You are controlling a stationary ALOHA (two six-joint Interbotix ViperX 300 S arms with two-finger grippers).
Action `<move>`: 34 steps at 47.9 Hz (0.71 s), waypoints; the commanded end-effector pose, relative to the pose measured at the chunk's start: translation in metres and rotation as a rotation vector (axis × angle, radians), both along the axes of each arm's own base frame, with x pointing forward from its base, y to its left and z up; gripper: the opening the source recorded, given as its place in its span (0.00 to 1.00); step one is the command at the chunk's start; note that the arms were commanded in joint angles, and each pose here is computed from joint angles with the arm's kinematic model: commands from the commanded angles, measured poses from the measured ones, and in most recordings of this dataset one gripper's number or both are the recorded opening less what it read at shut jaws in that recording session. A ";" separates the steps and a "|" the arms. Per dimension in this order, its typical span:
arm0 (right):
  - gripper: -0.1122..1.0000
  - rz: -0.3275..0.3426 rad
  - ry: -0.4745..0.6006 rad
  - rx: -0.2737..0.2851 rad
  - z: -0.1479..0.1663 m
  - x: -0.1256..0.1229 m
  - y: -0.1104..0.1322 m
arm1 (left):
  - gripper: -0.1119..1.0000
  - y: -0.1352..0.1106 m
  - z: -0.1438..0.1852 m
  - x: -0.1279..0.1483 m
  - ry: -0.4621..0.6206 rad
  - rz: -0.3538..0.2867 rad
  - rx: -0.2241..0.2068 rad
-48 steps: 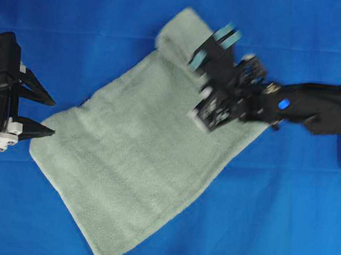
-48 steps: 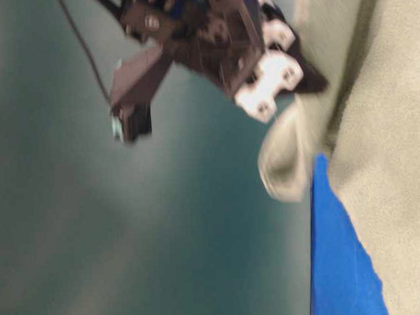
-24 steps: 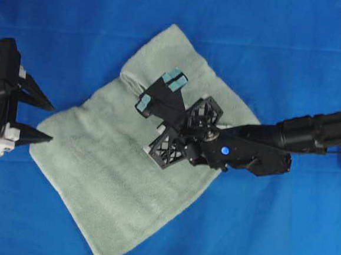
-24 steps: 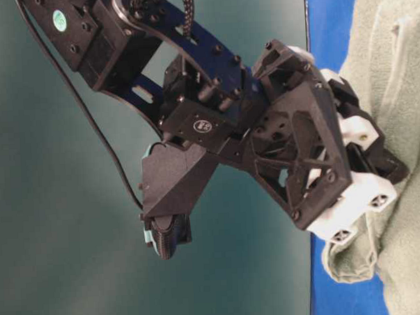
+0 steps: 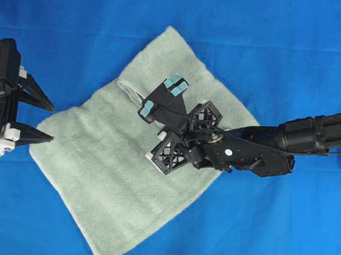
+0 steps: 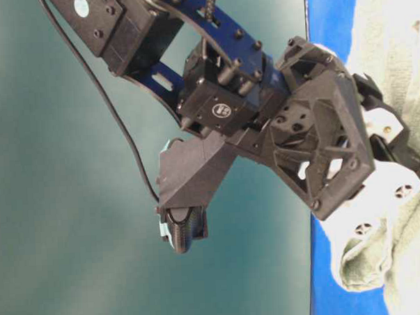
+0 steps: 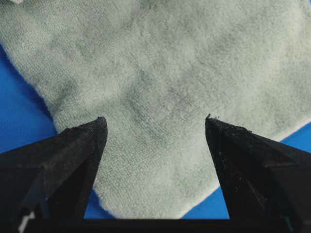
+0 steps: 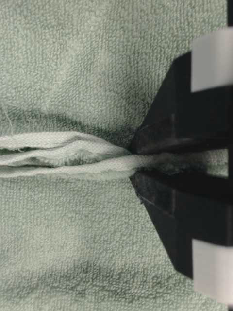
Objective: Fold a bath towel.
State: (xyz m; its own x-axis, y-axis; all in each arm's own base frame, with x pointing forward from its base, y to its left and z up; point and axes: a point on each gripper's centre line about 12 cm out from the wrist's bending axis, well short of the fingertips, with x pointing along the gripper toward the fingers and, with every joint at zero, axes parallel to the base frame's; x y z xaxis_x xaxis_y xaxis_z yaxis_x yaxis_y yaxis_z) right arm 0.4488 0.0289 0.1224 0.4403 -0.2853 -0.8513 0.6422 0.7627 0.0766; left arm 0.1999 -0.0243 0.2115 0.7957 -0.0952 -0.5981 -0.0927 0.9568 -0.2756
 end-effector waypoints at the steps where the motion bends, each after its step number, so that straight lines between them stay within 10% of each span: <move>1: 0.32 -0.004 -0.023 -0.003 0.014 0.002 0.003 | 0.79 0.000 0.003 0.002 -0.013 -0.004 0.003; 10: 0.71 -0.057 0.023 -0.064 0.035 -0.008 -0.001 | 0.79 0.000 0.004 0.003 -0.016 -0.022 0.029; 34: 0.68 -0.021 -0.133 -0.183 0.127 -0.090 -0.025 | 0.79 -0.002 0.005 0.003 -0.033 -0.044 0.043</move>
State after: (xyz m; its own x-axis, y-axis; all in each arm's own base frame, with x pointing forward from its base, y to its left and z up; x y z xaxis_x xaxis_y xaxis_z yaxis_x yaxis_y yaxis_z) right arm 0.3764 0.0115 0.2342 0.5013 -0.4404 -0.7449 0.6535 0.7569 -0.0077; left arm 0.2006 -0.0247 0.2119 0.7992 -0.0969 -0.5932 -0.0575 0.9701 -0.2360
